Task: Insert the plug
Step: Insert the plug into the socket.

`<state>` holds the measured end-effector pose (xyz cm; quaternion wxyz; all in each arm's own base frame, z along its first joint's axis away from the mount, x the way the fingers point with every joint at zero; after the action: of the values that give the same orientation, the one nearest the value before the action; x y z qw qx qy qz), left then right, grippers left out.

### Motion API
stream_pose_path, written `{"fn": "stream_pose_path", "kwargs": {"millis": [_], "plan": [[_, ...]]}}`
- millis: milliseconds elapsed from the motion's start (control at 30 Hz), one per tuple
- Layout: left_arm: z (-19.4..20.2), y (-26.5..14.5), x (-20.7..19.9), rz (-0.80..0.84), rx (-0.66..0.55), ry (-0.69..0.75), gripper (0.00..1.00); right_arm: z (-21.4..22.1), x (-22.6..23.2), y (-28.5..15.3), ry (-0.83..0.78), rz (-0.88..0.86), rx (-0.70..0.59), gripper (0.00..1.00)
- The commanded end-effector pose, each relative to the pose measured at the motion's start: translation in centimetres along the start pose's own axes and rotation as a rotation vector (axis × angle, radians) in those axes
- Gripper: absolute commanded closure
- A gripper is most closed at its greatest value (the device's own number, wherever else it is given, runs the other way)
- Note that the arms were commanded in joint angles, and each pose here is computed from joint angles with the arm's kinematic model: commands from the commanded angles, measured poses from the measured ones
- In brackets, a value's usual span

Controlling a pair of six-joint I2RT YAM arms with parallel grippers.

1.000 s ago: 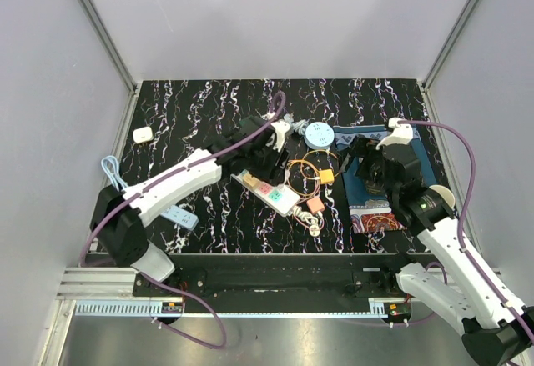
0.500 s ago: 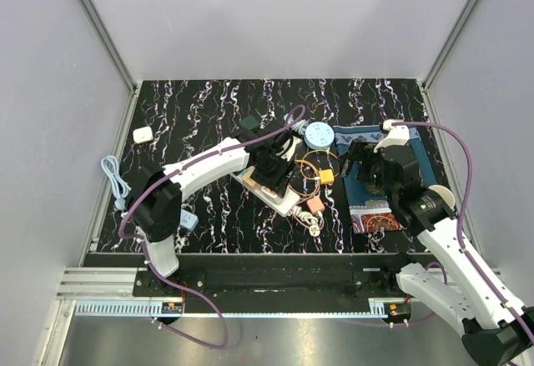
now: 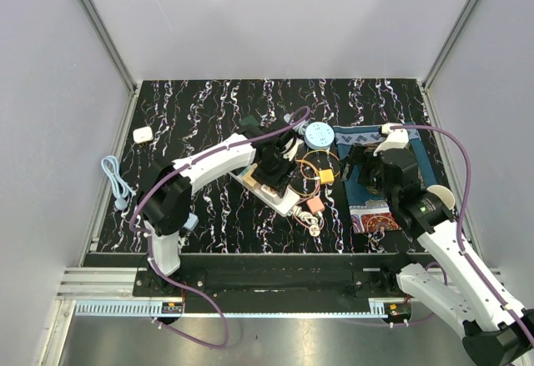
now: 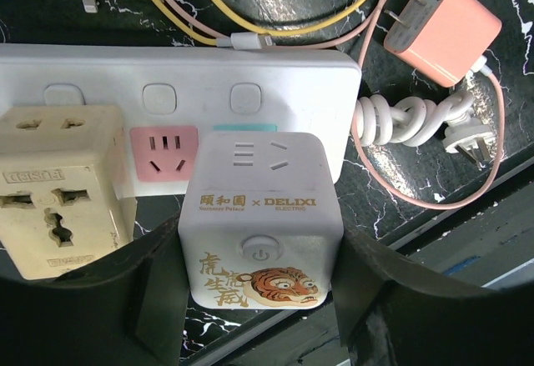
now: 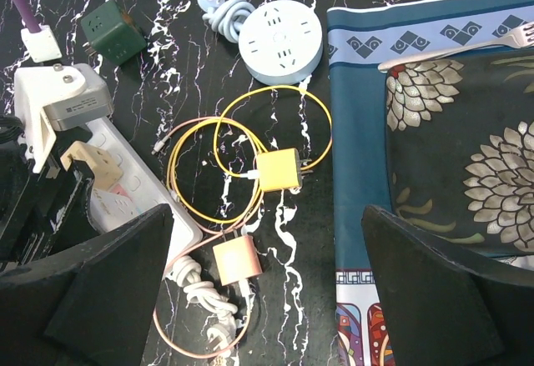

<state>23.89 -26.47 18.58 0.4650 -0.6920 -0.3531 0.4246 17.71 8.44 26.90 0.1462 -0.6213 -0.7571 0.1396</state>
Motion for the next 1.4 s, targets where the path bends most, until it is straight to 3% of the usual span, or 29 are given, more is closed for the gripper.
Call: {"fn": "stream_pose_path", "kwargs": {"millis": [0, 500, 1367], "plan": [[-1.2, -0.9, -0.1, -0.019, -0.036, 0.023, 1.00, -0.1, -0.4, 0.2, -0.018, 0.037, -0.015, 0.00], [-1.4, -2.3, -0.3, -0.036, -0.067, 0.032, 1.00, 0.1, -0.3, 0.4, -0.024, 0.028, 0.000, 0.00], [-0.9, -0.3, -0.6, -0.029, -0.037, 0.091, 1.00, 0.3, -0.1, 0.6, -0.028, 0.014, 0.014, 0.00]]}}
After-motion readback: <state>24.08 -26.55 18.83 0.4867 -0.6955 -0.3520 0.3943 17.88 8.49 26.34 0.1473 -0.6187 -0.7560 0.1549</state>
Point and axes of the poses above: each gripper's point midway between its finger pads, its own y axis out along the fingers, its own x axis along the line the jaws close on, z = x × y, the point moved 10 cm from there along -y, back along the fingers, and after that the axes turned 13 degrees about -y, right-handed, at the moved point
